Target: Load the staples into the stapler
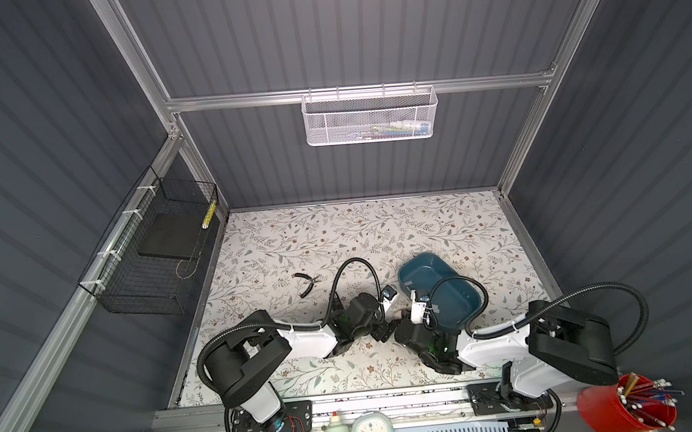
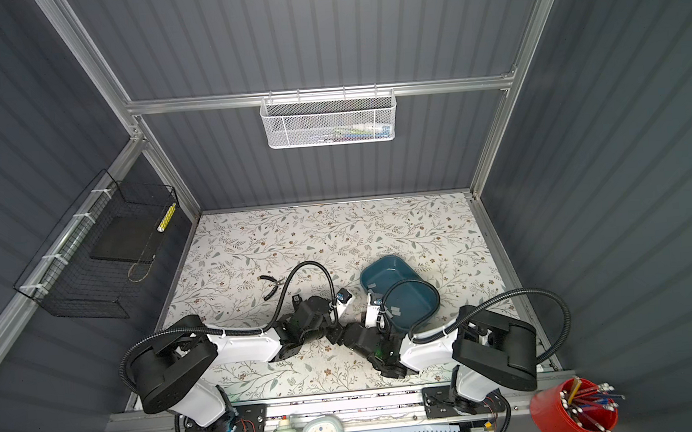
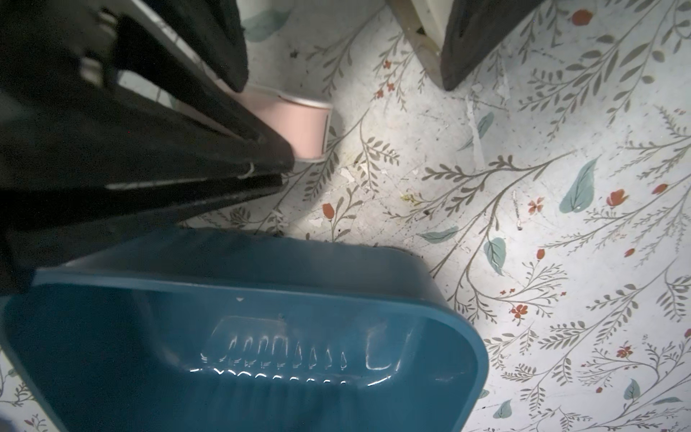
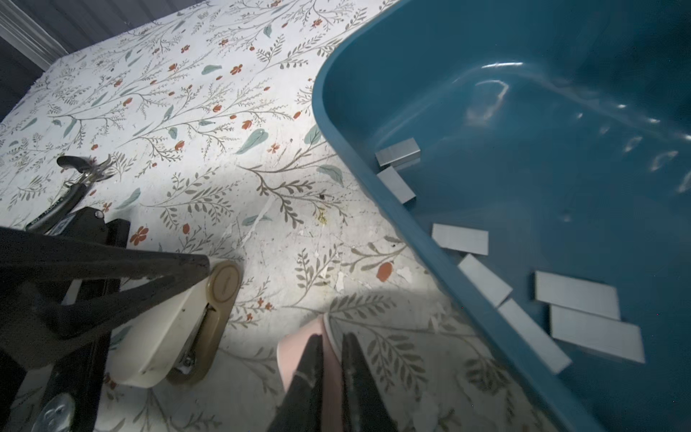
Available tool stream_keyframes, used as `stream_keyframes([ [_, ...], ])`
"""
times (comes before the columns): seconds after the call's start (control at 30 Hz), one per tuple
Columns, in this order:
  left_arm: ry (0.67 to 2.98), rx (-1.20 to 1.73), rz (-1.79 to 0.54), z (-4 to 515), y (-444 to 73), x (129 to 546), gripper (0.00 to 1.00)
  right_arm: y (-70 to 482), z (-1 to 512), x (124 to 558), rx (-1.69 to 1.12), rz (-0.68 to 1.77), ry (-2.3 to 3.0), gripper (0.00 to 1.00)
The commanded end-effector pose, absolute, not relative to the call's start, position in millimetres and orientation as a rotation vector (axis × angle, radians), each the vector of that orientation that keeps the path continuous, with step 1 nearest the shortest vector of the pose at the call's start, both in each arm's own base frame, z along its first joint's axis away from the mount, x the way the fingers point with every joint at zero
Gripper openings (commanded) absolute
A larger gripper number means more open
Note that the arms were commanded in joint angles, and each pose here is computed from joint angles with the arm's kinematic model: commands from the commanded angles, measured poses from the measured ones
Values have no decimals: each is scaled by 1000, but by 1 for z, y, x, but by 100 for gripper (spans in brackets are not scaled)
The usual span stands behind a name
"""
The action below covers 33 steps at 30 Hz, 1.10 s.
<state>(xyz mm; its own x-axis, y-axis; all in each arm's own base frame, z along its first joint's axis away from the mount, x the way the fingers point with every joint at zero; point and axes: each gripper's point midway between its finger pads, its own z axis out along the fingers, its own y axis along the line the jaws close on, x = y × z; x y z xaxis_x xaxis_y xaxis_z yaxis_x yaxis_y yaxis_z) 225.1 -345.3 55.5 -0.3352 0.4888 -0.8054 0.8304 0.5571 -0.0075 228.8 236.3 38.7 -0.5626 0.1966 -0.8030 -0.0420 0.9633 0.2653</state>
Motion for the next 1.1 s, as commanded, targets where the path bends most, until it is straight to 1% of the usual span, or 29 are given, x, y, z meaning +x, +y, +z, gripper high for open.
stream_keyframes([
  [0.0,2060,1104,-527,34,-337,214,82,203,-48,163,-155,134,2561,16],
  [0.07,2054,1083,-507,38,-335,217,82,211,-31,172,-178,132,2520,22],
  [0.1,2048,1064,-486,43,-333,221,82,216,-18,178,-189,129,2494,23],
  [0.17,2034,1011,-431,57,-327,231,84,225,9,192,-206,129,2445,25],
  [0.23,2007,942,-359,80,-319,244,86,231,45,209,-199,141,2386,29],
  [0.3,1988,861,-308,107,-309,256,90,233,83,224,-179,149,2326,35],
  [0.37,1973,763,-275,138,-297,268,98,230,123,239,-146,145,2258,40],
  [0.4,1963,688,-265,157,-287,275,99,229,147,245,-125,164,2221,45],
  [0.47,1954,530,-247,189,-264,288,99,224,185,256,-87,205,2174,58],
  [0.53,1949,368,-250,218,-237,298,99,209,230,267,-18,207,2083,75],
  [0.57,1935,284,-246,232,-221,303,99,194,249,269,13,178,2042,89],
  [0.6,1915,203,-215,246,-204,306,99,180,267,275,49,157,1999,98],
  [0.67,1853,7,-75,268,-165,311,100,137,291,287,187,60,1937,99],
  [0.7,1823,-31,-11,270,-153,312,99,115,298,293,251,30,1918,99],
  [0.73,1802,-5,23,269,-152,313,95,99,302,299,274,11,1901,99],
  [0.77,1777,82,99,267,-150,313,92,81,306,308,294,-22,1863,99],
  [0.8,1748,47,174,271,-136,313,98,60,300,314,311,-82,1833,99],
  [0.9,1736,-101,300,262,-79,319,99,8,263,326,373,-203,1811,99],
  [1.0,1803,-142,305,220,-34,333,99,-29,211,336,426,-264,1845,99],
  [1.07,1858,-193,348,185,-5,342,99,-54,180,339,556,-259,1883,99],
])
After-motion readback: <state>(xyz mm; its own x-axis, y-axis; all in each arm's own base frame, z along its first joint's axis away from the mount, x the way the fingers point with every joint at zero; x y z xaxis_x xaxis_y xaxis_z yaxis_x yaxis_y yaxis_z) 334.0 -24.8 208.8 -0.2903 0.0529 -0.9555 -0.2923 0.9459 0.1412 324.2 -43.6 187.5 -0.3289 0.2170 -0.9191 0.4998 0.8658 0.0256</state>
